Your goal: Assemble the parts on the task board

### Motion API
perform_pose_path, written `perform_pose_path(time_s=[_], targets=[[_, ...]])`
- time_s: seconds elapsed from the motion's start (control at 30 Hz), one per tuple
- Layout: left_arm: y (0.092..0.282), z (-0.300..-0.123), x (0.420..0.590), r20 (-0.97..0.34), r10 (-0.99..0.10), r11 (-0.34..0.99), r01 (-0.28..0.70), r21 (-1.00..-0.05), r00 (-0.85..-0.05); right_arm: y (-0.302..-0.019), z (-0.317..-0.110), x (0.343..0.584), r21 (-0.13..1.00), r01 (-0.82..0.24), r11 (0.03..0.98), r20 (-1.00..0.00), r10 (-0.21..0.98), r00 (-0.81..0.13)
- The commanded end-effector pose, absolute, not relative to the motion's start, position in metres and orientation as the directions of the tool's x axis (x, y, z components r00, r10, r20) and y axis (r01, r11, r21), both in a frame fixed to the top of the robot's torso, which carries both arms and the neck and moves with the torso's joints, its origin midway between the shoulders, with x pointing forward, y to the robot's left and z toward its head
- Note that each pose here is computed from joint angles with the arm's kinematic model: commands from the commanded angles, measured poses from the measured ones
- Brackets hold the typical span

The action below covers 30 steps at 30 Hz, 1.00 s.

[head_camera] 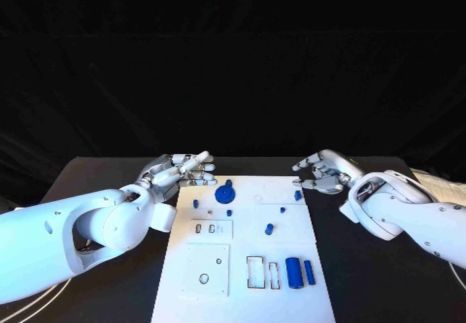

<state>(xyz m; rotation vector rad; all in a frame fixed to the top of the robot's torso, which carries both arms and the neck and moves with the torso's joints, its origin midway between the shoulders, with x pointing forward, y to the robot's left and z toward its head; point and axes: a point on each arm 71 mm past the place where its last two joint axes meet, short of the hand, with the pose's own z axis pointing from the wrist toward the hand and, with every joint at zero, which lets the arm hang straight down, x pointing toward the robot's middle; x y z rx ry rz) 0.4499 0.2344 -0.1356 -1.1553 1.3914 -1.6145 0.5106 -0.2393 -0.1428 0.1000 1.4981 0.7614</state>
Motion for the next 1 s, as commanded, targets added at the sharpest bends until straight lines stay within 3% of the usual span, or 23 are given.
perform_pose_path(time_s=[0.03,0.33,0.63,1.0], targets=[[0.231,-0.135,0.450,0.189,-0.906,-0.187,-0.042,-0.981,-0.378,-0.253,-0.150,0.509,0.587,-0.399,0.704,-0.805,0.560,-0.197],[0.230,-0.138,0.452,0.190,-0.906,-0.186,-0.047,-0.981,-0.379,-0.275,-0.172,0.509,0.577,-0.356,0.735,-0.816,0.542,-0.202],[0.229,-0.139,0.454,0.191,-0.905,-0.186,-0.049,-0.981,-0.380,-0.272,-0.189,0.514,0.571,-0.338,0.748,-0.820,0.534,-0.204],[0.229,-0.140,0.455,0.191,-0.906,-0.186,-0.050,-0.981,-0.379,-0.259,-0.194,0.519,0.579,-0.335,0.743,-0.815,0.540,-0.208]])
